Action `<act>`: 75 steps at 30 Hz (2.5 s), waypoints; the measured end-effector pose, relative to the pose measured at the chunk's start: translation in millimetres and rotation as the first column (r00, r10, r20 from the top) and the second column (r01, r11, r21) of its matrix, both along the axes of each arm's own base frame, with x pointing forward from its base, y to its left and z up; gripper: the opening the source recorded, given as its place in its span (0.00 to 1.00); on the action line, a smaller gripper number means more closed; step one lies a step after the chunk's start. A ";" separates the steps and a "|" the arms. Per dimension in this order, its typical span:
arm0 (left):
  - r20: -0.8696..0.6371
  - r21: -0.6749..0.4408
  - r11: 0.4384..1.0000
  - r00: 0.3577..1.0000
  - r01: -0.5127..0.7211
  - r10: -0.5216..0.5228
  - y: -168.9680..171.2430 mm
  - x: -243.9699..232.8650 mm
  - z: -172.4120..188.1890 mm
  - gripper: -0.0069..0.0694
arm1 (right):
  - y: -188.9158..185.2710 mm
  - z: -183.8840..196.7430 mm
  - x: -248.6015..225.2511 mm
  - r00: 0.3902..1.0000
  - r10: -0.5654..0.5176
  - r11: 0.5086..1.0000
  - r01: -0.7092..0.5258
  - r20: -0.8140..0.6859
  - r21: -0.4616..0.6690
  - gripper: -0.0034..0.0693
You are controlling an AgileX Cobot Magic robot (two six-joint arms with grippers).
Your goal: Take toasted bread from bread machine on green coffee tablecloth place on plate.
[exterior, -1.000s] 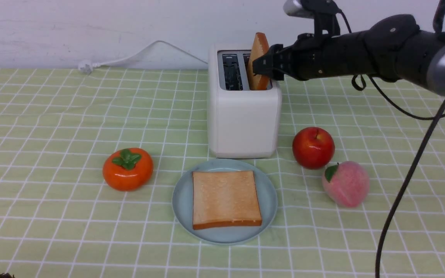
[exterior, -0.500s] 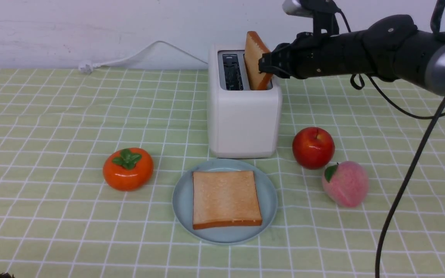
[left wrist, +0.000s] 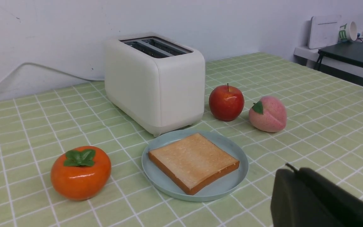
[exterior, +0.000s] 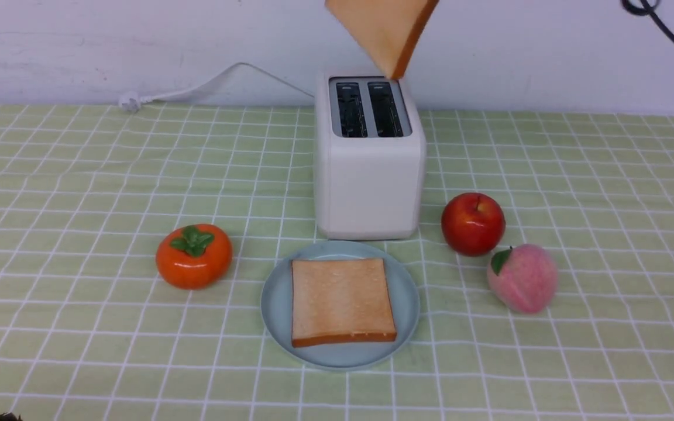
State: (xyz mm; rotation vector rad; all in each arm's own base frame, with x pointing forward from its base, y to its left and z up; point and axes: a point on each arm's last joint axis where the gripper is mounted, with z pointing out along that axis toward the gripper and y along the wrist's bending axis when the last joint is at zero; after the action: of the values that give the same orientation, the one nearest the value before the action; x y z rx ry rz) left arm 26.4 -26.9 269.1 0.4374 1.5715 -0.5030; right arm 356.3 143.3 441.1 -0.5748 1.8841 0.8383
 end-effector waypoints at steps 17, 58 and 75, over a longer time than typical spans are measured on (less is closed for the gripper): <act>-0.001 0.001 1.000 1.000 0.000 0.000 0.0 0.0 -0.1 0.07 | 66.5 -177.5 -18.9 0.818 0.099 0.994 -0.103 -0.566 0.025 0.21; -0.016 -0.031 0.999 1.000 0.013 -0.014 -1.1 -0.7 0.4 0.07 | -77.2 -20.6 -188.0 0.878 -0.393 0.886 0.283 -0.272 -0.366 0.03; -0.015 -0.035 0.999 1.000 0.013 -0.014 -1.1 -0.7 0.7 0.08 | -122.6 -106.4 -329.3 0.873 -0.480 0.877 0.475 -0.092 -0.071 0.05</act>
State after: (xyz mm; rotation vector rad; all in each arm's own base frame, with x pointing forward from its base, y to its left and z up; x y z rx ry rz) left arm 25.7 -28.0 269.8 0.4186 1.5730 -0.5443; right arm 27.0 20.7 334.7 -0.0728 2.0261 0.5048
